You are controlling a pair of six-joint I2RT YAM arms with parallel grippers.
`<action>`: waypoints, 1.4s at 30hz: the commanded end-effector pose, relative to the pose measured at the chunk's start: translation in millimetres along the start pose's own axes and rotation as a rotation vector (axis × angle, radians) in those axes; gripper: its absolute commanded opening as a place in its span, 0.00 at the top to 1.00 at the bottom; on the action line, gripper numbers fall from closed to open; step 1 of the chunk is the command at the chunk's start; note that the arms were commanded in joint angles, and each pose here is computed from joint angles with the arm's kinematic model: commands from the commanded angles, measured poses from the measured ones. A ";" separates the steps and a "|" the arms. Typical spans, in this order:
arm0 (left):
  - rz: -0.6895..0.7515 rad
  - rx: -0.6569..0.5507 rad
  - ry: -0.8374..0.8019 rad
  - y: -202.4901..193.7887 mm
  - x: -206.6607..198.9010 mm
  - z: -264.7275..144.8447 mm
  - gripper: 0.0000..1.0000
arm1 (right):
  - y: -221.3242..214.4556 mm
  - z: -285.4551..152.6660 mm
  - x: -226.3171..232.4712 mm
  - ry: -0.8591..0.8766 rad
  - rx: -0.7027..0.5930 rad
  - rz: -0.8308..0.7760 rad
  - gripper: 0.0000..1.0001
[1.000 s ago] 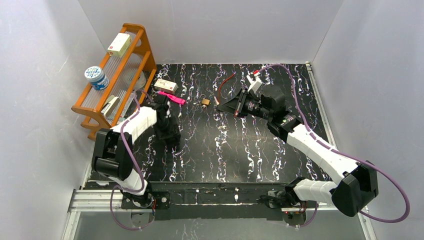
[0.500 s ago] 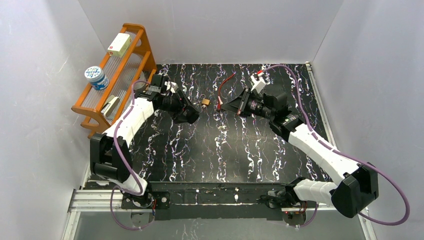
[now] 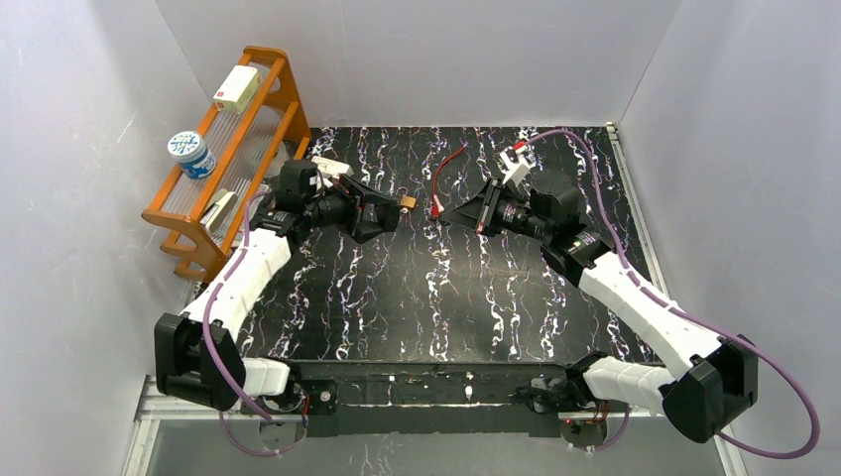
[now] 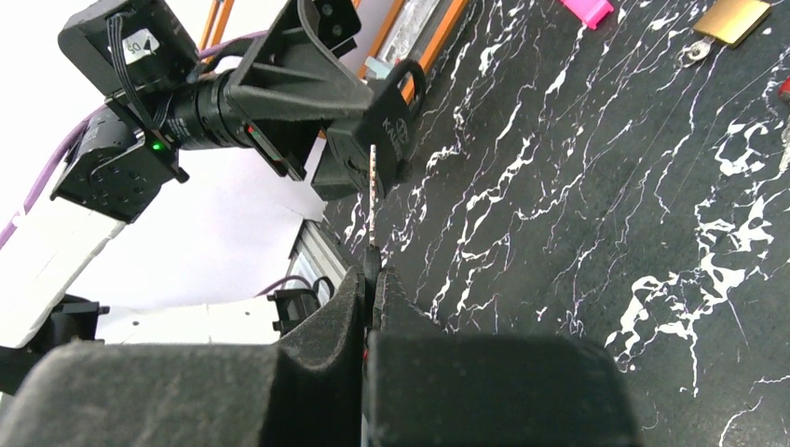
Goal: Unlock with the key
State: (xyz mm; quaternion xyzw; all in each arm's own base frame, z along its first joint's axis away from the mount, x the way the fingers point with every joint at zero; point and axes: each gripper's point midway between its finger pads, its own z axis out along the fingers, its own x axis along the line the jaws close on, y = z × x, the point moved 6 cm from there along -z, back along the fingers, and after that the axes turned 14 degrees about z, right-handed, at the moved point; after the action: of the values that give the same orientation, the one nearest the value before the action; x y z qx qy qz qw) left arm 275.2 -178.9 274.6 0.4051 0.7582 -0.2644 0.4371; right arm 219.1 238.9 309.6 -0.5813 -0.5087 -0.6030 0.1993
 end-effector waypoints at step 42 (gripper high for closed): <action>0.637 0.082 1.622 5.5 128.2 -59.3 0.94 | -6.6 15.8 -78.8 -0.264 0.081 0.020 0.99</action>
State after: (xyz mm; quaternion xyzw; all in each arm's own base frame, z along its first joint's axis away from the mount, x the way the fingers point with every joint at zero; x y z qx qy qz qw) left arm 222.1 -92.6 181.0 0.6861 0.6840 0.1812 -0.1688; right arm 238.3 228.0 233.6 -0.6628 -0.5437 -0.4900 0.1580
